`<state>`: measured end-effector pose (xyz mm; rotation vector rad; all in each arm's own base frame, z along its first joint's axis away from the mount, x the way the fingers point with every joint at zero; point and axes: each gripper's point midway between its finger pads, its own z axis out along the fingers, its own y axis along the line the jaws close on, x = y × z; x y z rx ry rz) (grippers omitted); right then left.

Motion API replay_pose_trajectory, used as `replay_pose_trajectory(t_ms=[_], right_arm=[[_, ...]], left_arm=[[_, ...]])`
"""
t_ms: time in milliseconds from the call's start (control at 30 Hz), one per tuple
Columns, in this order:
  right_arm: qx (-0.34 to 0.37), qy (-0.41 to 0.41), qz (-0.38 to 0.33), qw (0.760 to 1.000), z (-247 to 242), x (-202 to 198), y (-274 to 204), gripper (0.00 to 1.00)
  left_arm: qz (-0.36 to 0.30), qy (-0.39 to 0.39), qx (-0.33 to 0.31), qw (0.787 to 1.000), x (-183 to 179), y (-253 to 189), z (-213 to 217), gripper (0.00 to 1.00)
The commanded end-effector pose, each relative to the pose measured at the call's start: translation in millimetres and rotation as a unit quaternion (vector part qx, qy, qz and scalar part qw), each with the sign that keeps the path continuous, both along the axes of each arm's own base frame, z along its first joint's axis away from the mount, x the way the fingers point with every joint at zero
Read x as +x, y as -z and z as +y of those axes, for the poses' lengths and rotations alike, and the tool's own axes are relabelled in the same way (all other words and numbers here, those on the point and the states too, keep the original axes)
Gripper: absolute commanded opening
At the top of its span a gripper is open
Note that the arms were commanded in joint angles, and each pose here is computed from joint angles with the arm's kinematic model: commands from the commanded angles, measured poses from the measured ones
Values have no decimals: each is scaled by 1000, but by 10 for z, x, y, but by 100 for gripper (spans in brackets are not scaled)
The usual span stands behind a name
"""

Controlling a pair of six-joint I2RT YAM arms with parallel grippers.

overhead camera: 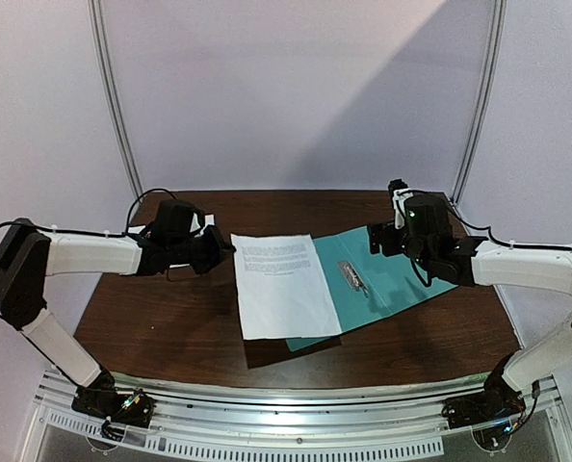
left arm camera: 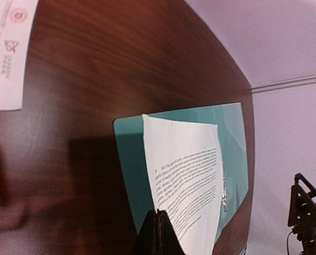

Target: Put the files into the folder

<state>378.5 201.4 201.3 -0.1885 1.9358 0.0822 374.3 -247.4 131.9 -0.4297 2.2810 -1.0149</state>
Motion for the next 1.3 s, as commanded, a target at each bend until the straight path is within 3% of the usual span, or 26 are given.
replay_pose_trajectory(t_ms=[0, 233, 533, 1267], right_arm=[[-1, -3, 24, 1000, 33, -1, 141, 99], [2, -12, 39, 999, 93, 2, 243, 99], [-1, -16, 50, 999, 103, -7, 319, 99], [-13, -21, 73, 997, 87, -66, 542, 99]], left_arm=[[10, -20, 16, 1000, -34, 93, -15, 0], [39, -22, 38, 998, -121, 402, -87, 0], [25, -67, 33, 997, -80, 409, -145, 0], [19, -155, -89, 984, 221, 382, -357, 0]])
